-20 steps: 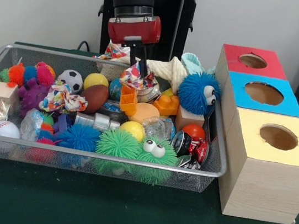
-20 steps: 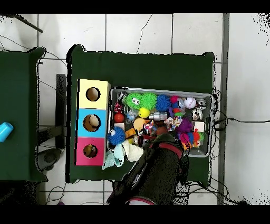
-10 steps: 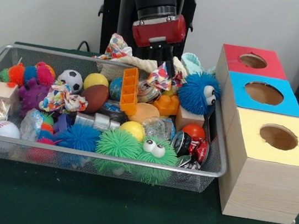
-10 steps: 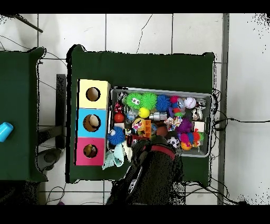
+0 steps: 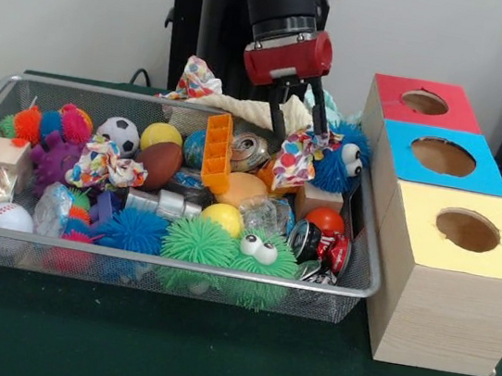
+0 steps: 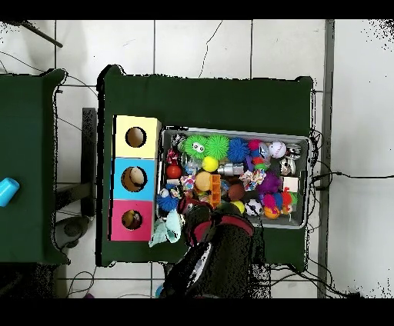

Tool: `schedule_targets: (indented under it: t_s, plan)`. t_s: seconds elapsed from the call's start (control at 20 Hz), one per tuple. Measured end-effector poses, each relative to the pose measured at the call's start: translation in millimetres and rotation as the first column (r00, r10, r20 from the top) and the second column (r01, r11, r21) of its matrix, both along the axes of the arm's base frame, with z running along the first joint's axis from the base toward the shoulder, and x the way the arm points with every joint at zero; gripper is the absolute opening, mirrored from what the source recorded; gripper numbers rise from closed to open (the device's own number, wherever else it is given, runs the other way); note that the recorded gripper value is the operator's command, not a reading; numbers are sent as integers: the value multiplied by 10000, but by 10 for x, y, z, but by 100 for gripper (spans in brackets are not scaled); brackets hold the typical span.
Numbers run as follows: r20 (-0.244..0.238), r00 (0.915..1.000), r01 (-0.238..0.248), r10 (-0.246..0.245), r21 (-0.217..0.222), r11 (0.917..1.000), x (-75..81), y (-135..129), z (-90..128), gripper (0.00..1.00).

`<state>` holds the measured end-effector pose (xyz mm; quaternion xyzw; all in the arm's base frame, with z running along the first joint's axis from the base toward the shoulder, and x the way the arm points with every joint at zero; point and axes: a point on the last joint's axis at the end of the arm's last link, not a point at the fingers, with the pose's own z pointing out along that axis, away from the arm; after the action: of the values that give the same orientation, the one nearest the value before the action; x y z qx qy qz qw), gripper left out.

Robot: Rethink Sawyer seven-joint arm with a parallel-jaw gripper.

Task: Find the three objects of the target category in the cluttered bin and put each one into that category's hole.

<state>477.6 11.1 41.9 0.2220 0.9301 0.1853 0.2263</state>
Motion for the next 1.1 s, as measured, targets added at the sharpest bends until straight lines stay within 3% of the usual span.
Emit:
schedule_targets:
  t_s: [0.25, 0.4, 0.45, 0.5, 0.65, 0.7, 0.8, 0.85, 0.9, 0.95, 1.0, 1.05, 1.1]
  plan:
    - [-8, 9982, 597, -597, -164, 9981, -32, -221, -107, 100]
    - [23, 9983, 584, -583, -409, 9975, -73, -338, -161, 100]
    - [48, 9986, 520, -518, -560, 9971, -94, -394, -186, 100]
    - [82, 9998, 198, -191, -1091, 9938, -162, -558, -250, 100]
    - [36, 9994, -345, 358, -1830, 9825, -239, -751, -309, 100]
    - [-105, 9932, -1145, 1161, -2730, 9552, -317, -971, -353, 100]
    - [-235, 9861, -1632, 1644, -3201, 9332, -359, -1085, -371, 100]
    - [-342, 9799, -1958, 1964, -3507, 9158, -388, -1160, -379, 100]
    - [-646, 9610, -2709, 2690, -4177, 8672, -454, -1336, -398, 100]
    - [-751, 9527, -2966, 2943, -4397, 8478, -473, -1398, -403, 100]
    - [-774, 9486, -3080, 3070, -4495, 8385, -474, -1422, -403, 100]
    - [-741, 9349, -3383, 3470, -4812, 8087, -436, -1494, -386, 100]
    - [-702, 9289, -3490, 3635, -4938, 7965, -412, -1523, -374, 100]
